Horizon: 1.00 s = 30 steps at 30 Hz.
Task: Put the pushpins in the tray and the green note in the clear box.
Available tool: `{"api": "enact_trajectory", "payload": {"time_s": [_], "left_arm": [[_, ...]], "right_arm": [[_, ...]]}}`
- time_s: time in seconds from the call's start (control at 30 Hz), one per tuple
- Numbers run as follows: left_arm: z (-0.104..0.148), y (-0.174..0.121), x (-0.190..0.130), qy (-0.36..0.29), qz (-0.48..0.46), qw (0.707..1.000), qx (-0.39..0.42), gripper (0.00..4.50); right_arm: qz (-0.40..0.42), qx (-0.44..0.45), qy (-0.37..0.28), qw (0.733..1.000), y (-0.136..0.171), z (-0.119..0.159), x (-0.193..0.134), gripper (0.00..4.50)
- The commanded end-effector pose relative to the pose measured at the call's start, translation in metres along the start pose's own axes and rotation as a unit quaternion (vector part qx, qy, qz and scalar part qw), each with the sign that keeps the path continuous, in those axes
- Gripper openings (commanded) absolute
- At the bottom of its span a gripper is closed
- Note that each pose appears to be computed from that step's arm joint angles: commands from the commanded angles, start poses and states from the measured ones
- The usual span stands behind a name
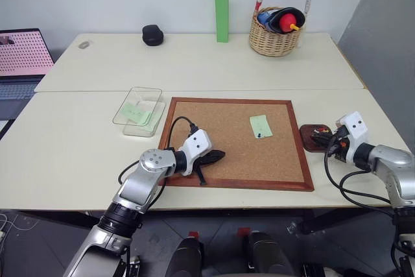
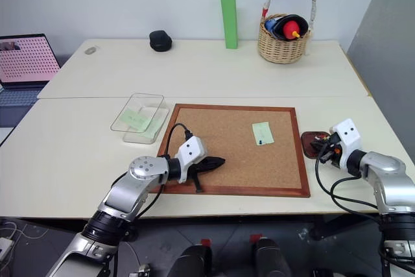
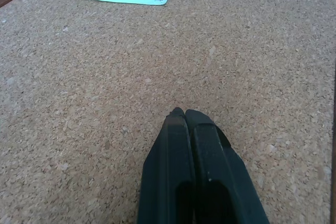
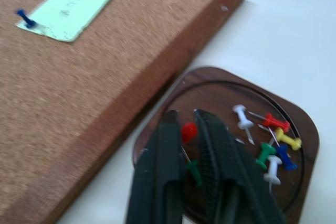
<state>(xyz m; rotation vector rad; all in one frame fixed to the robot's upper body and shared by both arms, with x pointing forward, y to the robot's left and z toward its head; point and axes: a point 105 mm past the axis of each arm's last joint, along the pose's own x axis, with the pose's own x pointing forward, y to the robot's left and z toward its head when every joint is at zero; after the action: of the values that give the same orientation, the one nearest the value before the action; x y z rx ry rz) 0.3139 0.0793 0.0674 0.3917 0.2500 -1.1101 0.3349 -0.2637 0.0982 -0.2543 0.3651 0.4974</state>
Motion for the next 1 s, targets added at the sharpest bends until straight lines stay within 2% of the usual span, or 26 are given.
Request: {"api": "enact_trajectory", "payload": {"time_s": [0.03,0.17,0.37,0.6,0.77,1.0], "left_arm": [[-0.039,-0.017,0.003,0.070,-0.029,0.997,-0.032,0.00],[-0.040,-0.017,0.003,0.070,-0.029,0.997,-0.032,0.00],[-0.039,-0.018,0.003,0.070,-0.031,0.997,-0.031,0.00],[-0.038,-0.017,0.004,0.068,-0.030,0.997,-0.030,0.00],[-0.038,-0.015,0.004,0.068,-0.029,0.997,-0.029,0.00],[-0.037,-0.015,0.004,0.067,-0.025,0.997,-0.027,0.00]], "right_arm": [[-0.012,-0.021,-0.020,1.000,-0.005,0.017,-0.002,1.54],[-0.019,-0.023,-0.030,0.999,-0.007,0.023,-0.002,2.47],[0.001,-0.001,-0.094,0.996,-0.002,0.048,-0.003,3.57],[0.074,-0.014,-0.130,0.989,0.039,0.070,0.017,3.57],[0.120,-0.051,-0.117,0.985,0.075,0.065,0.042,3.57],[0.124,-0.049,-0.110,0.985,0.092,0.056,0.068,3.57]]}}
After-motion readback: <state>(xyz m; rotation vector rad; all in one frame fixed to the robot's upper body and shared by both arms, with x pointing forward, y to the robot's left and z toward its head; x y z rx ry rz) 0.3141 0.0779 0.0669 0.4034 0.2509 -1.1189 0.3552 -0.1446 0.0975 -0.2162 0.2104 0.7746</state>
